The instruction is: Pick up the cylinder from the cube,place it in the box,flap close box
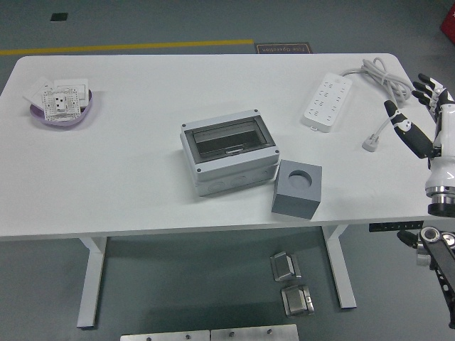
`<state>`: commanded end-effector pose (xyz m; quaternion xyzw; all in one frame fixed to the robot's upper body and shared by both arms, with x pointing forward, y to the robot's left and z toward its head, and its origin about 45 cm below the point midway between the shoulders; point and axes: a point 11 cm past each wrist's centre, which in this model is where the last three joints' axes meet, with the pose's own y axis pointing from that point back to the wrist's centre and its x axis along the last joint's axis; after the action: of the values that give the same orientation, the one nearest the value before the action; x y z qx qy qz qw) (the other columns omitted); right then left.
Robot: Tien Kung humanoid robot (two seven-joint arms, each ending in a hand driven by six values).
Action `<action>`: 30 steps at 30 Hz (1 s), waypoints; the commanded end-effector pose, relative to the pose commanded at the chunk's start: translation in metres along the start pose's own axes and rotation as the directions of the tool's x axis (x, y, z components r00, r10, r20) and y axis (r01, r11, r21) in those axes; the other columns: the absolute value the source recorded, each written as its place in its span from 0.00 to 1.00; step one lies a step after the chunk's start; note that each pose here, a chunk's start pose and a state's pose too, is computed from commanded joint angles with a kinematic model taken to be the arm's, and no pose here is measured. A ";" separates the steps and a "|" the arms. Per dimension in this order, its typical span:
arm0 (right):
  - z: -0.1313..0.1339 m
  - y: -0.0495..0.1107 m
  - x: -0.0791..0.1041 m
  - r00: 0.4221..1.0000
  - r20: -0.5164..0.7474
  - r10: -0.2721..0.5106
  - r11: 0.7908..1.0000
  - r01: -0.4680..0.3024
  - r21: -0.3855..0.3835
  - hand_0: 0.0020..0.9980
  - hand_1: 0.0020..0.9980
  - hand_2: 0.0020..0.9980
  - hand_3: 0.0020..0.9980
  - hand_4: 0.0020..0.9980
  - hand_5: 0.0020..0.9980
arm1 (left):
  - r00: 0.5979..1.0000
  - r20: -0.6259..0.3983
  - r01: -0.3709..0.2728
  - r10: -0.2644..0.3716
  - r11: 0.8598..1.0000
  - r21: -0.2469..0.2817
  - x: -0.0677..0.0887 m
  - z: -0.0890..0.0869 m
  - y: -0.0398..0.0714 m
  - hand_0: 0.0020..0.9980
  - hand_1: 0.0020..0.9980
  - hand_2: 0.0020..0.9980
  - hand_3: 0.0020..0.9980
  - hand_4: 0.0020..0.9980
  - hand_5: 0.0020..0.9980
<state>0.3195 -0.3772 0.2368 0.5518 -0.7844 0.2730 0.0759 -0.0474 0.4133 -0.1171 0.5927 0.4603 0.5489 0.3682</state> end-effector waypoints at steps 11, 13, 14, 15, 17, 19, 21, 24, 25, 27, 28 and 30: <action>0.000 -0.001 0.003 1.000 -0.024 0.008 1.000 -0.008 0.001 0.81 0.76 0.77 0.82 0.93 0.50 | 1.000 0.000 0.003 -0.003 1.000 -0.011 -0.002 0.006 0.001 0.63 0.55 0.54 0.59 0.46 0.05; 0.000 -0.001 0.003 1.000 -0.027 0.010 1.000 -0.010 0.003 0.81 0.76 0.77 0.82 0.93 0.50 | 1.000 -0.001 0.005 -0.005 1.000 -0.013 -0.002 0.007 0.001 0.63 0.55 0.54 0.59 0.46 0.05; 0.000 -0.001 0.003 1.000 -0.029 0.010 1.000 -0.010 0.003 0.81 0.76 0.77 0.82 0.93 0.50 | 1.000 -0.001 0.006 -0.006 1.000 -0.014 -0.003 0.008 0.001 0.63 0.55 0.54 0.59 0.46 0.05; -0.001 -0.002 0.003 0.999 -0.031 0.012 1.000 -0.012 0.004 0.80 0.75 0.77 0.82 0.92 0.49 | 1.000 -0.002 0.006 -0.006 1.000 -0.015 -0.003 0.008 0.001 0.63 0.55 0.54 0.59 0.46 0.05; -0.001 -0.002 0.003 0.999 -0.032 0.015 1.000 -0.015 0.005 0.80 0.75 0.77 0.82 0.92 0.49 | 1.000 -0.004 0.007 -0.007 1.000 -0.016 -0.003 0.009 0.001 0.63 0.55 0.54 0.59 0.46 0.05; -0.001 -0.002 0.003 0.999 -0.033 0.019 1.000 -0.019 0.006 0.80 0.75 0.77 0.82 0.92 0.49 | 1.000 -0.005 0.006 -0.006 1.000 -0.015 -0.003 0.009 0.001 0.63 0.55 0.54 0.59 0.46 0.05; -0.002 -0.002 0.003 0.999 -0.036 0.023 1.000 -0.022 0.008 0.80 0.75 0.76 0.81 0.92 0.49 | 1.000 -0.006 0.006 -0.006 1.000 -0.014 -0.003 0.009 0.001 0.63 0.55 0.54 0.59 0.46 0.05; -0.002 -0.003 0.004 0.999 -0.043 0.026 1.000 -0.026 0.009 0.80 0.75 0.76 0.81 0.92 0.49 | 1.000 -0.008 0.006 -0.006 1.000 -0.014 -0.003 0.009 0.001 0.63 0.55 0.54 0.59 0.46 0.05; -0.002 -0.003 0.004 0.999 -0.045 0.027 1.000 -0.026 0.009 0.80 0.75 0.76 0.81 0.92 0.49 | 1.000 -0.008 0.006 -0.006 1.000 -0.013 -0.003 0.009 0.001 0.63 0.55 0.54 0.59 0.46 0.05; -0.002 -0.003 0.005 0.998 -0.052 0.029 1.000 -0.029 0.009 0.80 0.75 0.76 0.80 0.92 0.49 | 1.000 -0.009 0.007 -0.007 1.000 -0.014 -0.004 0.009 0.001 0.63 0.55 0.54 0.59 0.47 0.05; -0.002 -0.003 0.005 0.998 -0.055 0.030 1.000 -0.030 0.009 0.80 0.75 0.76 0.80 0.92 0.49 | 1.000 -0.009 0.007 -0.007 1.000 -0.014 -0.004 0.009 0.001 0.63 0.55 0.54 0.59 0.47 0.05; -0.002 -0.003 0.006 0.998 -0.061 0.031 0.999 -0.031 0.010 0.80 0.75 0.76 0.80 0.92 0.49 | 1.000 -0.009 0.008 -0.008 1.000 -0.013 -0.004 0.009 0.001 0.63 0.55 0.54 0.59 0.47 0.05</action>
<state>0.3199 -0.3818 0.2422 0.5312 -0.7889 0.2944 0.0933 -0.0384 0.4094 -0.1186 0.5858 0.4607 0.5532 0.3721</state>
